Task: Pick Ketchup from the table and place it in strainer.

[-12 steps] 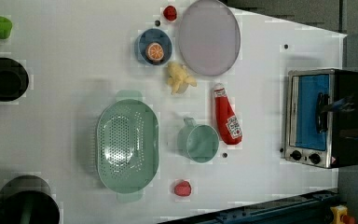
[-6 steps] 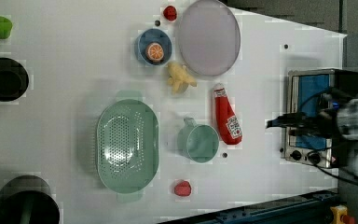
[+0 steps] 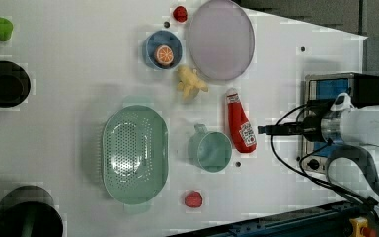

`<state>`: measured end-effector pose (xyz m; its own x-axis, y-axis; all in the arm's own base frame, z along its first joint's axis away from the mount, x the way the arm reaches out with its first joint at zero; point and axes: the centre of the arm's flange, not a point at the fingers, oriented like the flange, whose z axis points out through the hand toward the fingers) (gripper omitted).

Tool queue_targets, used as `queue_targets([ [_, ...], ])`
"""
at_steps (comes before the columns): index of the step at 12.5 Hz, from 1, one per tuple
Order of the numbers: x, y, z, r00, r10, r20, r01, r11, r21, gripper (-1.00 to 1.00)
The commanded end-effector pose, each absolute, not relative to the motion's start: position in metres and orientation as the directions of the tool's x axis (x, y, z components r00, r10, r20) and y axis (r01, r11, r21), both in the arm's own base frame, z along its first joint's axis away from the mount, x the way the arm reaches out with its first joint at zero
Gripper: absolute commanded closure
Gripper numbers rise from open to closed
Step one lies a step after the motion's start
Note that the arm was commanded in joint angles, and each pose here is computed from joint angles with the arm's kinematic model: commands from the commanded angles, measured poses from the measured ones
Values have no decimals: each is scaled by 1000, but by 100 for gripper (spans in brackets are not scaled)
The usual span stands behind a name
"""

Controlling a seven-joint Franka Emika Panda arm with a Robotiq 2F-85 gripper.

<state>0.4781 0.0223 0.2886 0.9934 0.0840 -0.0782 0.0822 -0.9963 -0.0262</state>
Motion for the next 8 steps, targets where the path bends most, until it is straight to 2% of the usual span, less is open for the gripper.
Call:
queue_targets([
  [1,480,26,262,979,182,-92,179,-983,-45,-100],
  [3,479,26,236,977,179,-114,174,-983,-56,-100],
  [8,478,22,187,979,166,-116,159,-985,-71,-100],
])
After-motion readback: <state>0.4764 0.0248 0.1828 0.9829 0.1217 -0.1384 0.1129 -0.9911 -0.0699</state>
